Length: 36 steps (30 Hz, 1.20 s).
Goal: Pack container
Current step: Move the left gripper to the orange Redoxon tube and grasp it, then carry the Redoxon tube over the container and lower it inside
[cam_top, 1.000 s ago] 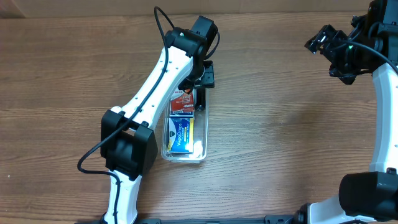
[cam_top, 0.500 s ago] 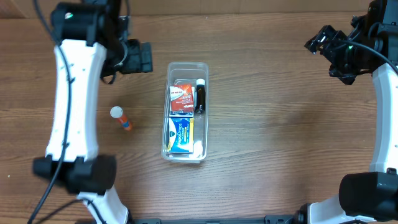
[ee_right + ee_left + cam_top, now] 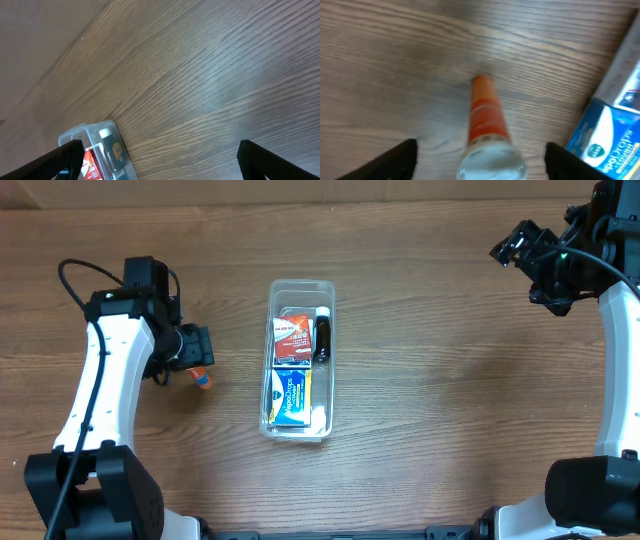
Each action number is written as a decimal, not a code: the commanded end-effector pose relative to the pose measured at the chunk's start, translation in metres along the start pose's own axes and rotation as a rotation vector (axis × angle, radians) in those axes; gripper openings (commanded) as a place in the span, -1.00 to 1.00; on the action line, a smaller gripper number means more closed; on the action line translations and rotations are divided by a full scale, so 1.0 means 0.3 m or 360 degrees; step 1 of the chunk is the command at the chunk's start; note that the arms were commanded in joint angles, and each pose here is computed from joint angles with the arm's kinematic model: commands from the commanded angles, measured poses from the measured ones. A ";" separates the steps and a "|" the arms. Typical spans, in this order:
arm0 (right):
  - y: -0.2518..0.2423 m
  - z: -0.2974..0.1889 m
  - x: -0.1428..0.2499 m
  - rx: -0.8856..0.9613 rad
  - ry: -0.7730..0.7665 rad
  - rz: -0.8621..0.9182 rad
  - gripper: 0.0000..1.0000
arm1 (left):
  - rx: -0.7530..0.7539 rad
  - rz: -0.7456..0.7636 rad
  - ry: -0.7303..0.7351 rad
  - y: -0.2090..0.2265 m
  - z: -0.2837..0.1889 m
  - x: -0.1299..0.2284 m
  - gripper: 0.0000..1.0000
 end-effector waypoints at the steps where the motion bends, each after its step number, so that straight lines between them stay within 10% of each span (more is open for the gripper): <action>1: 0.009 -0.015 -0.003 -0.0023 -0.0015 -0.0016 1.00 | 0.0070 0.0069 -0.0004 -0.017 0.022 -0.005 0.41; 17: 0.009 -0.015 -0.003 -0.0023 -0.0015 -0.0016 1.00 | 0.0060 0.0095 0.0064 -0.015 0.005 0.020 -0.51; 25: 0.009 -0.015 -0.003 -0.0023 -0.0015 -0.0016 1.00 | 0.0128 0.0321 -0.0426 -0.196 -0.670 -0.029 -0.49; 36: 0.009 -0.015 -0.003 -0.0023 -0.0015 -0.0017 1.00 | 0.0284 0.0776 -0.0197 -0.678 -0.372 0.073 -0.40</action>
Point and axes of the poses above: each gripper's point midway between its finger pads, its own z axis out along the fingers, its own y axis along the line the jaws close on, x = y × z, the point moved 5 cm from there along -z, back along the fingers, and after that the axes turned 14 degrees about z, right-handed, at the moved point
